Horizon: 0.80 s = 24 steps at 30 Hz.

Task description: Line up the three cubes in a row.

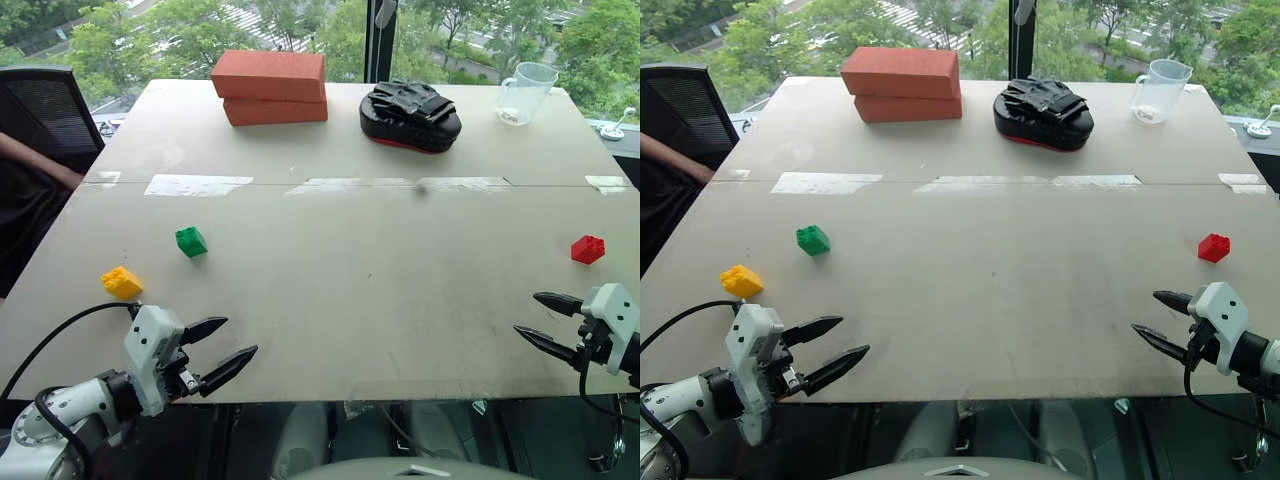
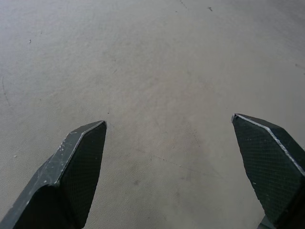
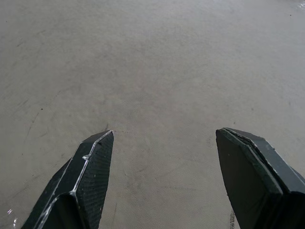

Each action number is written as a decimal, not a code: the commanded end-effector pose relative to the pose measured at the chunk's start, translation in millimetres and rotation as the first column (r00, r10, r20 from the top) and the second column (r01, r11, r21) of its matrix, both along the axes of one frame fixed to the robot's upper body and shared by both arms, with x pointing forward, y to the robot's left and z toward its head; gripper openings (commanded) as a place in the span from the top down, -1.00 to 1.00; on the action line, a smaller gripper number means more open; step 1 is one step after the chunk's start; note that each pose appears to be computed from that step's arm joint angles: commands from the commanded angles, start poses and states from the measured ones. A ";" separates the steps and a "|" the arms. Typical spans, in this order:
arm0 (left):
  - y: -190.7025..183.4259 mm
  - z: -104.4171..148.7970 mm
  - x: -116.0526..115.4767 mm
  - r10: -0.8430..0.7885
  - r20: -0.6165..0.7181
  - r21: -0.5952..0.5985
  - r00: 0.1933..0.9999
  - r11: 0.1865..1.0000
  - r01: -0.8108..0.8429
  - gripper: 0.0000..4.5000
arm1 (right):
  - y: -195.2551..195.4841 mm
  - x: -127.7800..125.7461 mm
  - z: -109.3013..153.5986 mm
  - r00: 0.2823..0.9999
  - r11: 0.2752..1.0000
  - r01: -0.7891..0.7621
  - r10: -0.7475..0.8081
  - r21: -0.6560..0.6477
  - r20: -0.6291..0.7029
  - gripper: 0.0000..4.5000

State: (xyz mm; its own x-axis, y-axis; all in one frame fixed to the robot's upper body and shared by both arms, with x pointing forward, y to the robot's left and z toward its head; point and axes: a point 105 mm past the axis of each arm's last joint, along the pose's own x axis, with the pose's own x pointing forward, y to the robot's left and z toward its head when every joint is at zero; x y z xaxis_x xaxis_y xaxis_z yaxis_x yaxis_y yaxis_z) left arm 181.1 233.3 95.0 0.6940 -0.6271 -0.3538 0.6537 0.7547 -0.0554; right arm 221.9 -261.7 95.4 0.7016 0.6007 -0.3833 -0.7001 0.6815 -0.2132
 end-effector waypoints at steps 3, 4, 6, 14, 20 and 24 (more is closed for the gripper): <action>-35.3 34.0 35.3 0.017 0.118 -0.192 0.993 0.981 0.006 -0.90 | 5.3 34.5 32.8 0.937 0.951 0.276 -0.298 0.138 0.180 -0.56; -47.5 42.1 41.5 0.008 0.135 -0.237 0.991 0.971 0.025 -0.90 | 3.3 41.2 38.4 0.908 0.926 0.347 -0.371 0.146 0.193 -0.56; -67.7 52.1 47.0 -0.052 0.160 -0.252 0.986 0.963 0.092 -0.90 | -12.0 50.4 40.8 0.854 0.867 0.485 -0.497 0.112 0.153 -0.56; -125.4 86.7 47.8 -0.466 0.260 -0.078 0.846 0.863 0.500 -0.90 | -87.5 70.0 68.5 0.591 0.592 0.805 -0.802 -0.014 0.083 -0.56; -149.9 82.4 43.5 -0.636 0.240 -0.032 0.733 0.750 0.661 -0.90 | -95.7 97.6 62.0 0.514 0.515 0.857 -0.857 -0.025 -0.043 -0.56; -157.6 82.5 42.7 -0.661 0.251 -0.036 0.707 0.723 0.689 -0.90 | -95.5 113.8 55.6 0.482 0.486 0.874 -0.869 -0.010 -0.107 -0.56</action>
